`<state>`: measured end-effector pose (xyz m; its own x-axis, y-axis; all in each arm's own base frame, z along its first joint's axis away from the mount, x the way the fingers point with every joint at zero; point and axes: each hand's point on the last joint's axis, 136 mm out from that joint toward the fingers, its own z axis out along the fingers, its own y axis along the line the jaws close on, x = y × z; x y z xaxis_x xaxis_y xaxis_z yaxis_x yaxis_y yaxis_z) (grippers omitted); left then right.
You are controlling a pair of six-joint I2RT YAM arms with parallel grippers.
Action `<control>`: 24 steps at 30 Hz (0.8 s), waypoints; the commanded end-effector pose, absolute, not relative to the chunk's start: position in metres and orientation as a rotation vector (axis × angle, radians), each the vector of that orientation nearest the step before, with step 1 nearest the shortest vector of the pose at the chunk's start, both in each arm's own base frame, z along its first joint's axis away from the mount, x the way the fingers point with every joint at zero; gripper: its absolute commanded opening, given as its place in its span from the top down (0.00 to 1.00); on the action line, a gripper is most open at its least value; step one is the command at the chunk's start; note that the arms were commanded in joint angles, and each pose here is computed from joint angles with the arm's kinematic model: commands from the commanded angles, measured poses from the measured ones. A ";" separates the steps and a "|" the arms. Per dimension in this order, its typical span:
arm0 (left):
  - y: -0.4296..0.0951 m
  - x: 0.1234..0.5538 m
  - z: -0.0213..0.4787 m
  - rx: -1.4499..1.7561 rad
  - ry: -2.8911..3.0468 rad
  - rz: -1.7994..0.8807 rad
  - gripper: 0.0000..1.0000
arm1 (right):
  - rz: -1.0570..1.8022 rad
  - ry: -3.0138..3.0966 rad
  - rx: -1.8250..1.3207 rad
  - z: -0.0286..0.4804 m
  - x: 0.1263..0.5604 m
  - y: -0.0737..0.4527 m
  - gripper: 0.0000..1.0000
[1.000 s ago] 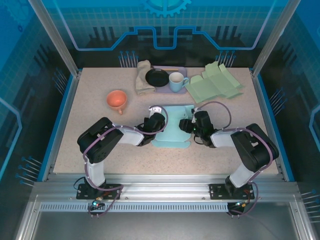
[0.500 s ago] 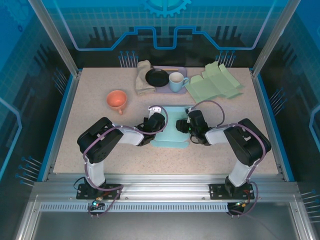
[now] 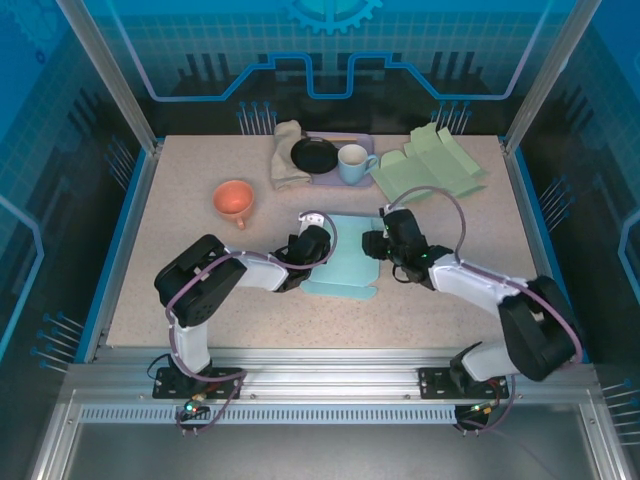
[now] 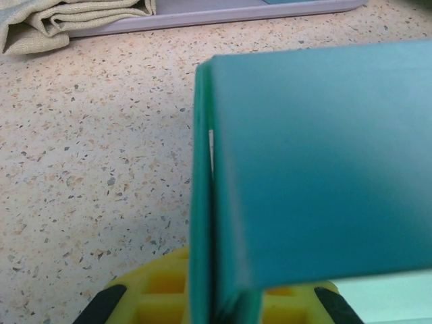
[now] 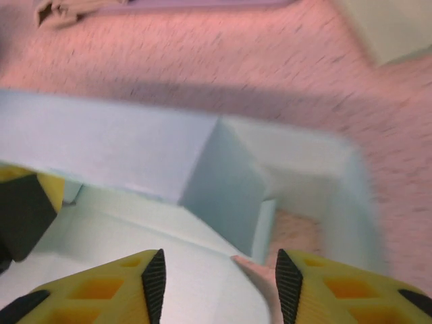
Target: Fold the paper box
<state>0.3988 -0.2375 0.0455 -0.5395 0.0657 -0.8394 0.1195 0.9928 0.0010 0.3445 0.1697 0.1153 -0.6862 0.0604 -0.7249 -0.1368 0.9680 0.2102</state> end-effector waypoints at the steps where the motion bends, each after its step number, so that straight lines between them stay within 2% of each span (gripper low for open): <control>1: -0.230 0.383 0.024 0.234 2.233 -0.033 1.00 | 0.112 2.410 -0.115 0.124 0.315 0.138 0.45; 3: -0.229 0.384 0.024 0.247 2.228 -0.033 1.00 | 0.072 2.414 -0.189 0.138 0.307 0.133 0.40; 6: -0.230 0.383 0.020 0.293 2.216 -0.062 1.00 | -0.148 2.403 -0.275 0.146 0.308 0.106 0.33; 9: -0.234 0.381 0.018 0.345 2.212 -0.101 1.00 | -0.414 2.403 -0.238 0.144 0.322 0.069 0.32; 12: -0.235 0.381 0.016 0.375 2.211 -0.102 1.00 | -0.510 2.452 -0.195 0.125 0.337 0.053 0.32; 17: -0.236 0.384 0.013 0.379 2.215 -0.098 1.00 | -0.516 2.525 -0.370 0.086 0.353 0.070 0.35; 21: -0.239 0.384 0.009 0.387 2.229 -0.106 1.00 | -0.465 2.476 -0.518 0.075 0.360 0.099 0.36; 22: -0.239 0.384 0.008 0.390 2.233 -0.104 1.00 | -0.439 2.480 -0.564 0.072 0.359 0.107 0.41; 24: -0.239 0.385 0.006 0.390 2.236 -0.100 1.00 | -0.433 2.482 -0.599 0.070 0.358 0.113 0.41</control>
<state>0.4013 -0.2434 0.0454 -0.5095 0.1468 -0.8479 0.2576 0.9662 0.0125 0.3456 0.0928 0.0603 -0.8034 -0.4432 -0.3976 -0.2670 0.8650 -0.4248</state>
